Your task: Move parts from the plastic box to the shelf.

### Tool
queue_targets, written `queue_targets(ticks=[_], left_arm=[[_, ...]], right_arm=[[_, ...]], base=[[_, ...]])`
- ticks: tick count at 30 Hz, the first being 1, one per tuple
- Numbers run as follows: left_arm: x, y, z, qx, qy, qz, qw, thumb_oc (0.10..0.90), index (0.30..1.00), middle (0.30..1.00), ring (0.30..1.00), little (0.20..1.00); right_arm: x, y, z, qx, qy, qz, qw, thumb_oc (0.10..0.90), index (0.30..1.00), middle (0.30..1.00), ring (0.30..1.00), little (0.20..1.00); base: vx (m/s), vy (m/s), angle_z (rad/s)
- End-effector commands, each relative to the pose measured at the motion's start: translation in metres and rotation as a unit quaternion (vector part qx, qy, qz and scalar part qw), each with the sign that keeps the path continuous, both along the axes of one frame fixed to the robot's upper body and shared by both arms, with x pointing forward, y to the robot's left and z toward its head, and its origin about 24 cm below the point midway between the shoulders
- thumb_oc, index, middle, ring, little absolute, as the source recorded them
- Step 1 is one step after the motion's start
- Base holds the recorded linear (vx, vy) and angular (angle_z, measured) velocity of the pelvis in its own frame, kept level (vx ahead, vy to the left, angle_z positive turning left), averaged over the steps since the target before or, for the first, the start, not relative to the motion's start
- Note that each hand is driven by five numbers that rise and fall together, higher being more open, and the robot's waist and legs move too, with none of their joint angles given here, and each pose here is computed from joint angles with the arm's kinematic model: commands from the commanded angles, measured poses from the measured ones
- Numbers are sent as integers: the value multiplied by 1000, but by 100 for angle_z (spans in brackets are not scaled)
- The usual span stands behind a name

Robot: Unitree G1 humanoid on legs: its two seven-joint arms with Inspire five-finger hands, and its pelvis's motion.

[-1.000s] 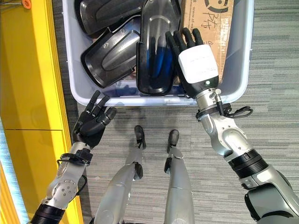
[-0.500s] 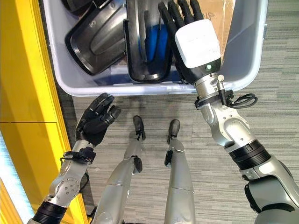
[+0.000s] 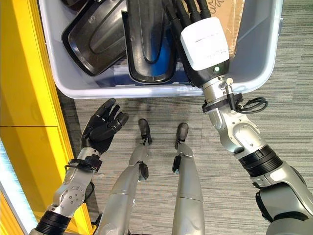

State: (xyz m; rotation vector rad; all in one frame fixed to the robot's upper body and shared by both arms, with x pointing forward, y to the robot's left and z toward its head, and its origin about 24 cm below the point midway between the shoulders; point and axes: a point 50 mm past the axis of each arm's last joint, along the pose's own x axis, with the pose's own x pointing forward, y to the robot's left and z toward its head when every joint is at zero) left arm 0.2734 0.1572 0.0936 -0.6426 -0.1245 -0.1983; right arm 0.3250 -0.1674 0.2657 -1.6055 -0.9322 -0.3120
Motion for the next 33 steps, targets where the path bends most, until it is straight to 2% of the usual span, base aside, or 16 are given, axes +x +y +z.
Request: queue_targets(ticks=[1,8,16,33], left_arm=[[-5,4,20,17,-66,-9,998,900,1000,1000,1000,1000],[-6,6,21,23,-71,-9,997,900,1000,1000,1000,1000],[-6,1,25,17,-70,-14,997,900,1000,1000,1000,1000],[-4,-11,25,13,-66,-32,997,900,1000,1000,1000,1000]], right_arm=[[-2,14,3,-64,-16,26,997,900,1000,1000,1000,1000],[-5,32,-16,-65,37,97,992,900,1000,1000,1000,1000],[-16,66,-19,-30,43,171,984,900,1000,1000,1000,1000],[-13,101,-30,4,66,204,977,900,1000,1000,1000,1000]], base=[[-21,-53,1],[-14,-33,5],[0,0,0],[0,0,0]])
